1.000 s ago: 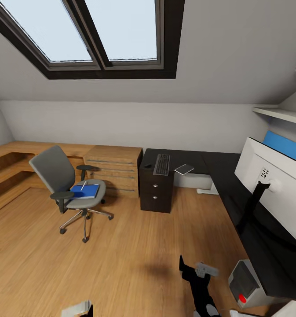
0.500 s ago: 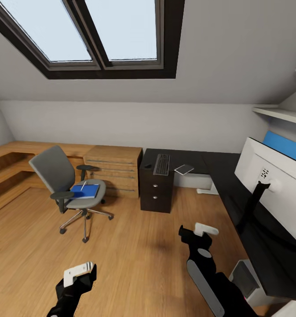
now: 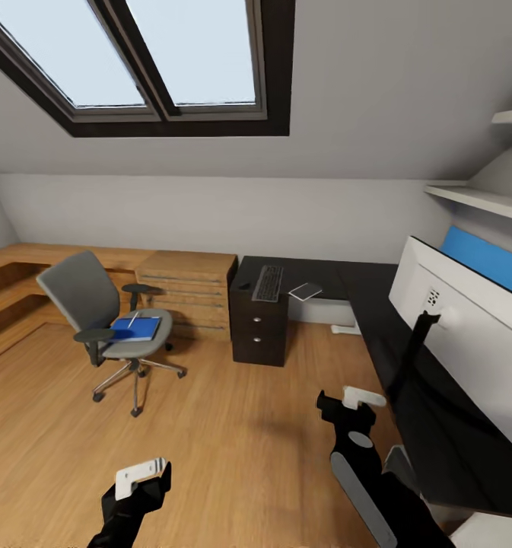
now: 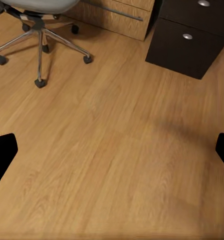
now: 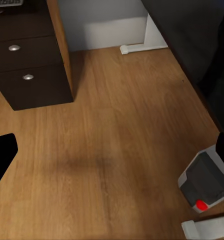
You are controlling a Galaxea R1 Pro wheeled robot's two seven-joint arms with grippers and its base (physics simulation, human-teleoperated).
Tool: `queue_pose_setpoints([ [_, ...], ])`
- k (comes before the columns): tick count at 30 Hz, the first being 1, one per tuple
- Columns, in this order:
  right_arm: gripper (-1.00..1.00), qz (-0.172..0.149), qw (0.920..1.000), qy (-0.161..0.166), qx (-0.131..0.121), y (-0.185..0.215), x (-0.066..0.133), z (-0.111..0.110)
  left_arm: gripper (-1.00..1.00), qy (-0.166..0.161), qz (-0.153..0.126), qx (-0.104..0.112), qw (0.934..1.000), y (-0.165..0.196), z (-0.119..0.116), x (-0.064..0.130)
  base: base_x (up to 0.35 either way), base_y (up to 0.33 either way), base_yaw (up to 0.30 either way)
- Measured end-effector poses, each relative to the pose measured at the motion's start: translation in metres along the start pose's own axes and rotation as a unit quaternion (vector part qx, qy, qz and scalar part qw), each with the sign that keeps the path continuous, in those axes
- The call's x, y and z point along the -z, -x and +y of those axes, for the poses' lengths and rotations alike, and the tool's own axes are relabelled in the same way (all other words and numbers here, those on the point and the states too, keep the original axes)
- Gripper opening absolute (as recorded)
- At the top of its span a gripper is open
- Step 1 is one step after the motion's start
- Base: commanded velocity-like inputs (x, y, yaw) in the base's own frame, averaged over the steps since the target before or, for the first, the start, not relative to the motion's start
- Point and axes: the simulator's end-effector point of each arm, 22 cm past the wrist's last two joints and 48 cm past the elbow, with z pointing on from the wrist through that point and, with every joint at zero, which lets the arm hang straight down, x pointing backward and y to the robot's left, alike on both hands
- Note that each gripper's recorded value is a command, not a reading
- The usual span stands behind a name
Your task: In the bedroom, organize the workspace by keeping the computer under the desk, ensuring the monitor is on the desk, placing the keyboard on the desk next to the monitor, placing the mouse on the desk next to the keyboard, moving the folder from the swivel chair onto the desk next to the mouse, stacking the notebook on top of the folder with the pen on top of the notebook, and positioning the swivel chair next to the desk.
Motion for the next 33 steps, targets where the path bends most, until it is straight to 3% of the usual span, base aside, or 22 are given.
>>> queue_pose_setpoints([
  [7, 1.0, -0.008, 0.9998, -0.011, 0.013, 0.004, -0.004, -0.018, 1.0, -0.016, -0.004, -0.006, 0.9998, 0.002, -0.015, 0.003, -0.008, -0.313, -0.177],
  [16, 1.0, -0.013, 0.9997, -0.015, 0.015, 0.007, -0.004, -0.023, 1.0, -0.025, -0.013, -0.008, 0.9996, 0.008, -0.023, 0.004, 0.0, -0.317, -0.224],
  [19, 1.0, -0.011, 0.9997, -0.014, 0.016, 0.006, -0.005, -0.022, 1.0, -0.028, -0.032, -0.004, 0.9991, 0.019, -0.026, 0.005, 0.0, -0.339, -0.039],
  [20, 1.0, -0.012, 0.9997, -0.012, 0.016, 0.006, -0.004, -0.021, 1.0, -0.04, -0.036, -0.01, 0.9985, 0.02, -0.038, 0.008, 0.0, -0.327, -0.011],
  [27, 1.0, -0.015, 0.9996, -0.013, 0.019, 0.008, -0.004, -0.021, 1.0, -0.053, -0.041, -0.032, 0.9972, 0.02, -0.053, 0.01, 0.0, -0.144, -0.003],
  [33, 1.0, -0.015, 0.9996, -0.013, 0.02, 0.008, -0.004, -0.021, 1.0, -0.053, -0.041, -0.033, 0.9972, 0.019, -0.053, 0.011, 0.0, -0.257, 0.0],
])
